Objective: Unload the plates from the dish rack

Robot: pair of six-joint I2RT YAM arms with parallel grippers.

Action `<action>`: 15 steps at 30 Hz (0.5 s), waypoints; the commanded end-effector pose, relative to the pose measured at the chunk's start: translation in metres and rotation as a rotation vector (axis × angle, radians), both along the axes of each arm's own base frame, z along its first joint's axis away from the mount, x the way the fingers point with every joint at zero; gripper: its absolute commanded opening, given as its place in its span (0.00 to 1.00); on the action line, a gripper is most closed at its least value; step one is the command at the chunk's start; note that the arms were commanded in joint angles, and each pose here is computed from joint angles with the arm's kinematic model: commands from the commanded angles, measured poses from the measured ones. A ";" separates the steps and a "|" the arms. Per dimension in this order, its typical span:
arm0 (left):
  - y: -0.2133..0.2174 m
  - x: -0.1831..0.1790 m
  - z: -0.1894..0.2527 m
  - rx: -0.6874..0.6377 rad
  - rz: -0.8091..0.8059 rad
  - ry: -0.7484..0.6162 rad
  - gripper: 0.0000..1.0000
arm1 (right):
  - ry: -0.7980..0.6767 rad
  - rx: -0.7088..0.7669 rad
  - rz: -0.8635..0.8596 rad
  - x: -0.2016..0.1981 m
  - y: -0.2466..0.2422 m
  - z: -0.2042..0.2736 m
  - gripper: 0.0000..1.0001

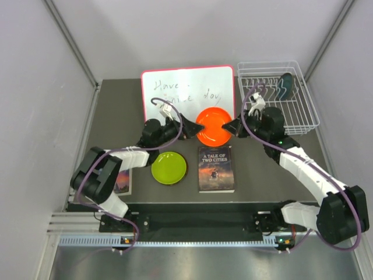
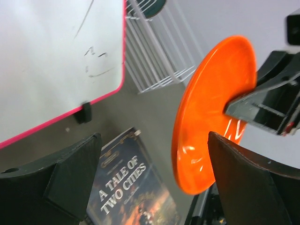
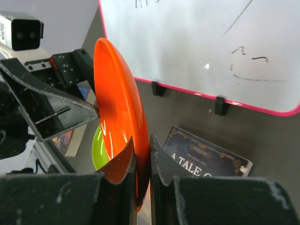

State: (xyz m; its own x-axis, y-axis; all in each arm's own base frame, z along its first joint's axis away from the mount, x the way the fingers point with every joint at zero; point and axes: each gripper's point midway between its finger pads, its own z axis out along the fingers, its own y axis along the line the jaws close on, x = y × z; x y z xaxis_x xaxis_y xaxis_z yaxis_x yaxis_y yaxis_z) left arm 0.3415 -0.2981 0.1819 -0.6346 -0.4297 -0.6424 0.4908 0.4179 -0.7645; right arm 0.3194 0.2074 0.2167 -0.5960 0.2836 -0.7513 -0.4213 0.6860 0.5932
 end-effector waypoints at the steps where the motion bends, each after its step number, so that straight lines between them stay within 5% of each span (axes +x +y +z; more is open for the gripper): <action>1: -0.009 -0.009 0.043 -0.174 -0.057 -0.118 0.99 | -0.090 0.106 0.065 -0.005 0.022 0.033 0.00; 4: -0.009 -0.011 0.040 -0.189 -0.066 -0.110 0.88 | -0.081 0.119 0.087 -0.006 0.029 0.032 0.00; 8: -0.008 -0.015 0.035 -0.194 -0.071 -0.094 0.36 | -0.073 0.124 0.100 -0.005 0.032 0.030 0.00; 9: -0.008 -0.016 0.031 -0.191 -0.069 -0.083 0.11 | -0.070 0.122 0.101 -0.004 0.033 0.029 0.00; 10: -0.007 -0.017 0.030 -0.190 -0.067 -0.082 0.04 | -0.069 0.119 0.105 -0.004 0.034 0.028 0.00; 13: -0.004 -0.019 0.025 -0.176 -0.058 -0.070 0.00 | -0.067 0.115 0.100 0.000 0.034 0.026 0.04; 14: -0.003 -0.021 0.022 -0.164 -0.056 -0.059 0.00 | -0.068 0.104 0.092 0.001 0.033 0.026 0.12; 15: -0.001 -0.021 0.024 -0.150 -0.045 -0.076 0.00 | -0.071 0.093 0.091 0.002 0.032 0.025 0.33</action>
